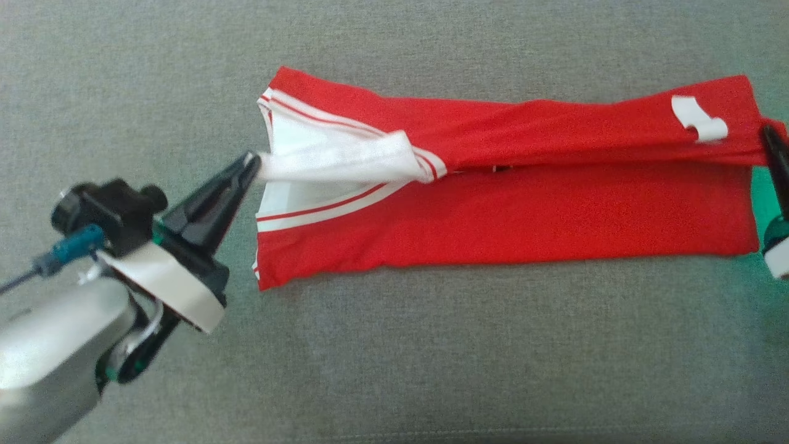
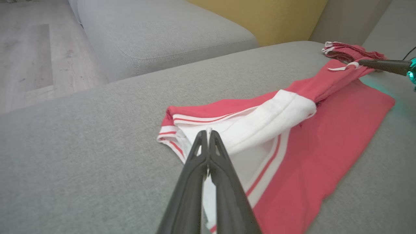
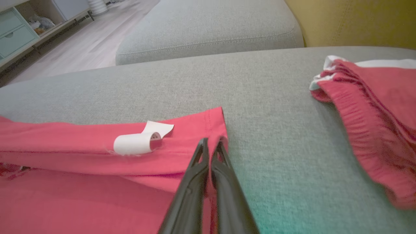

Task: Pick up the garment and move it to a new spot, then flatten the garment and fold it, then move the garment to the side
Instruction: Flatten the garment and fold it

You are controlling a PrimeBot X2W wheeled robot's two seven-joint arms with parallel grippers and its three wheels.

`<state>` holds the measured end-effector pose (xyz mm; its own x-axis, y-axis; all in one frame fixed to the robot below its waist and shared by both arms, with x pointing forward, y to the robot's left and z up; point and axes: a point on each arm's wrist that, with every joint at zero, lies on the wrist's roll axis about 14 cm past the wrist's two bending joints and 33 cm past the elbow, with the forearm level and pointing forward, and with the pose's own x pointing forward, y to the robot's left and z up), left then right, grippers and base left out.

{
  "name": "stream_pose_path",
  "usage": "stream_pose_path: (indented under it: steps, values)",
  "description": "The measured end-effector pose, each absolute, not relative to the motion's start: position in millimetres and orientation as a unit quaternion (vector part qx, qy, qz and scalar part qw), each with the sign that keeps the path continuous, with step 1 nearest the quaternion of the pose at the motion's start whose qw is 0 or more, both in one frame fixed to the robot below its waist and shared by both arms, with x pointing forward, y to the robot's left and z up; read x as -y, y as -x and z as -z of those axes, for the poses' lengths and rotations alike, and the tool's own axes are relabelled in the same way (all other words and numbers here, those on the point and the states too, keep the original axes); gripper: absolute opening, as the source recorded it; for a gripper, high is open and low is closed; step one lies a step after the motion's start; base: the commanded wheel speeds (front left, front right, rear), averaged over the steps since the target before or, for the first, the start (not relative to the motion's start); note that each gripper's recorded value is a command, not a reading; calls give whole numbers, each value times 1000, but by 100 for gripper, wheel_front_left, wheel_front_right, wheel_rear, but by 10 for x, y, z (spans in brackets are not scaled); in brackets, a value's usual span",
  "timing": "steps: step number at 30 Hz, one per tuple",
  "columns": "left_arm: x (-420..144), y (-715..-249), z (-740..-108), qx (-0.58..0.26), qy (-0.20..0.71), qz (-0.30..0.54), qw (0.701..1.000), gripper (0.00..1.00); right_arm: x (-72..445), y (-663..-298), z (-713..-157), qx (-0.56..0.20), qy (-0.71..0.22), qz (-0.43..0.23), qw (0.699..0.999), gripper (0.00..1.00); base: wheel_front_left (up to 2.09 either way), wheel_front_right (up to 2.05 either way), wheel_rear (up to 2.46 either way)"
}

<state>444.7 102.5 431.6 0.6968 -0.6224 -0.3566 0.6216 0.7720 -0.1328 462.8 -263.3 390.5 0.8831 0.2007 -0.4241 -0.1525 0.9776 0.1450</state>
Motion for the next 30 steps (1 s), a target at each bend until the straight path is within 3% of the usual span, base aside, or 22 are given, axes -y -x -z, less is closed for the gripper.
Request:
stream_pose_path:
  steps: [6, 7, 8, 9, 12, 18, 25, 30]
  values:
    - [-1023, -4290, -4181, -214, 19, 322, 922, 0, 2621, -4449, -3761, -245, -62, -80, 964, 0, 0, 0, 0]
    - [-1003, -4256, -4133, -219, 33, 309, 925, 65, 2578, -4415, -3734, -245, -71, -76, 964, 100, 0, 0, 0]
    - [-982, -4235, -4114, -219, 37, 304, 926, 65, 2564, -4410, -3733, -241, -78, -71, 965, 100, 0, 0, 0]
    - [-973, -4227, -4090, -218, 41, 295, 930, 100, 2554, -4414, -3743, -235, -82, -66, 966, 100, 0, 0, 0]
    - [-968, -4240, -4085, -207, 37, 272, 939, 100, 2555, -4452, -3826, -205, -92, -52, 973, 100, 0, 0, 0]
    - [-1019, -4404, -4510, -93, 28, 154, 983, 100, 2698, -4270, -3914, -145, -112, 21, 983, 100, 0, 0, 0]
    - [-1122, -3890, -4693, -38, 16, 52, 998, 100, 2641, -4091, -3927, -120, -140, 82, 979, 100, 0, 0, 0]
    - [-1184, -3734, -4855, -6, 11, 27, 1000, 100, 2675, -4157, -3837, -140, -136, 99, 976, 100, 0, 0, 0]
